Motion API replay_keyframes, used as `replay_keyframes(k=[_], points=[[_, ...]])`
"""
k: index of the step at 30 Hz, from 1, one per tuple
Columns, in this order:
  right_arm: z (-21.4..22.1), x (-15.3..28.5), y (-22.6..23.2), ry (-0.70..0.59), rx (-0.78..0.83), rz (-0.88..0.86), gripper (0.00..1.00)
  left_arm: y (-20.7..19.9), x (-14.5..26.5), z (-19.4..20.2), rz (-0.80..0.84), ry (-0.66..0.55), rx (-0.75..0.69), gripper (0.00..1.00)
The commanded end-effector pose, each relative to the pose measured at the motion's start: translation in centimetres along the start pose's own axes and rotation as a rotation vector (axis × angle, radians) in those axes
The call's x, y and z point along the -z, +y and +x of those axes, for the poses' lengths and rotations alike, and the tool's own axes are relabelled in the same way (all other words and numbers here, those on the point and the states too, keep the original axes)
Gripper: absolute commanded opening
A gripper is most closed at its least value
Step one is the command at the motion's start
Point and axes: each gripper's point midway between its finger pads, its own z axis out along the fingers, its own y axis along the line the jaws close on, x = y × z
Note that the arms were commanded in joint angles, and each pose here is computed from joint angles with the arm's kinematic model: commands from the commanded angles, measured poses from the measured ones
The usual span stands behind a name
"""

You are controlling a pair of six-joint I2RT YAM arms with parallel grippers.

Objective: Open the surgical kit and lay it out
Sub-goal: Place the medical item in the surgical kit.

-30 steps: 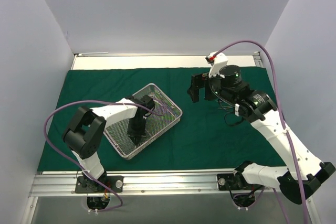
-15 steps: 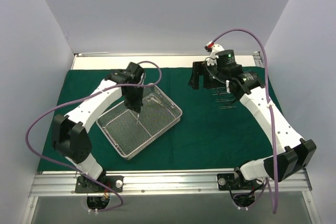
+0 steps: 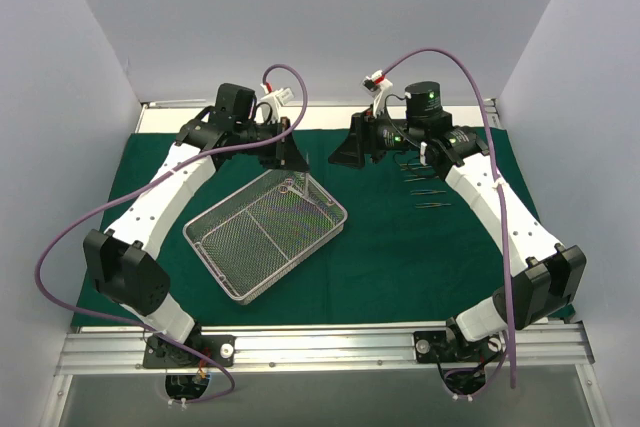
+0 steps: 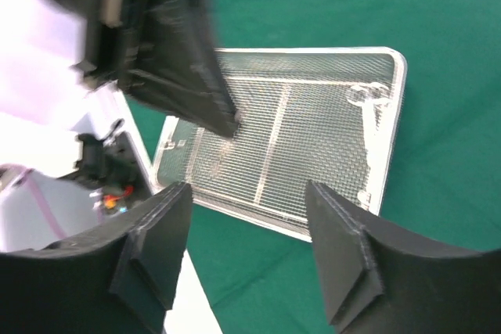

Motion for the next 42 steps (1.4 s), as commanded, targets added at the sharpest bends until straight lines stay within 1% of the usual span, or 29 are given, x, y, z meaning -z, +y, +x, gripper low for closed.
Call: replay_keyframes(k=[1, 2, 5, 8, 11, 17, 21, 33, 42], points=[[-0.6, -0.1, 3.1, -0.015, 0.061, -0.195, 0.56, -4.9, 0.4, -3.4, 0.260, -0.070, -0.068, 0.02], [-0.3, -0.1, 3.2, -0.005, 0.060, -0.206, 0.51, -5.4, 0.5, -3.7, 0.294, -0.076, -0.068, 0.02], [0.5, 0.0, 3.3, 0.017, 0.051, -0.223, 0.43, -6.0, 0.6, -4.4, 0.344, -0.100, -0.067, 0.02], [0.8, 0.3, 3.5, 0.015, 0.063, -0.228, 0.41, -6.1, 0.6, -5.1, 0.381, -0.114, -0.044, 0.02], [1.2, 0.2, 3.3, 0.023, 0.055, -0.228, 0.36, -6.5, 0.5, -5.3, 0.417, -0.113, -0.024, 0.02], [1.7, -0.2, 3.1, 0.023, 0.028, -0.239, 0.31, -6.6, 0.3, -4.5, 0.451, -0.101, 0.007, 0.02], [1.1, -0.2, 3.4, 0.001, 0.030, -0.250, 0.30, -6.7, 0.4, -4.3, 0.459, -0.101, 0.012, 0.02], [1.3, -1.0, 2.5, 0.012, 0.008, -0.244, 0.27, -7.3, 0.6, -4.2, 0.485, -0.102, 0.011, 0.02], [1.2, -1.3, 2.2, 0.009, -0.001, -0.248, 0.27, -7.5, 0.6, -4.1, 0.497, -0.097, 0.012, 0.02]])
